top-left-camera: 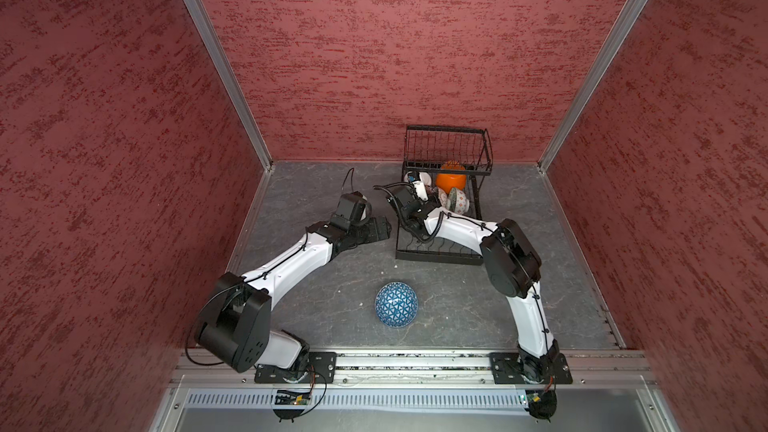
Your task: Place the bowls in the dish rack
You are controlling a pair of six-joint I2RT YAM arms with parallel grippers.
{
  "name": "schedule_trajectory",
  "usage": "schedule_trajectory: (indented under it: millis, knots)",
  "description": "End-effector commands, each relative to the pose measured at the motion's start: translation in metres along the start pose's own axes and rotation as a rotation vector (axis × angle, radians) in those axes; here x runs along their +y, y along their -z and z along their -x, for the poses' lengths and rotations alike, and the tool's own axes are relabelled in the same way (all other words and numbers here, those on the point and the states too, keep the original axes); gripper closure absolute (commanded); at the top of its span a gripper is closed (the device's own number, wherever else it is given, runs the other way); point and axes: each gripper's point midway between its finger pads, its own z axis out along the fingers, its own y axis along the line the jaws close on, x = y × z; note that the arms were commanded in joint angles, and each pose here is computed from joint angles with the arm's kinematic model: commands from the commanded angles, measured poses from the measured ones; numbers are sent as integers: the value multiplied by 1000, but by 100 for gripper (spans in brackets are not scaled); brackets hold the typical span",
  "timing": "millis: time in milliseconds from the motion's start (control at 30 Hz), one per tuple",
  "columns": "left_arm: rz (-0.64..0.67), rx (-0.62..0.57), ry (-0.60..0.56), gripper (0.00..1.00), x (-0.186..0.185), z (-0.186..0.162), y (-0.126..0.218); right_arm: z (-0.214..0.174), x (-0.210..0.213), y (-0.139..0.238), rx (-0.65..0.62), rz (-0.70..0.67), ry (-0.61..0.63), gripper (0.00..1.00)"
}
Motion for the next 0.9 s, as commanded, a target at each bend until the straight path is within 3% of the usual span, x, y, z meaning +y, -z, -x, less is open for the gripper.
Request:
schedule_trajectory:
  millis: [0,333,867]
  knots:
    - [-55,8,-40,0,-19,3,-10,18,-24,9,-12,8,-116,100]
    - [-150,107,-84,3,-52,-18,-45,16,-23,11,34,95,-159,100]
    - [-201,191,-156,5,-91,-47,-68,15,-29,15,37,104,-168,100]
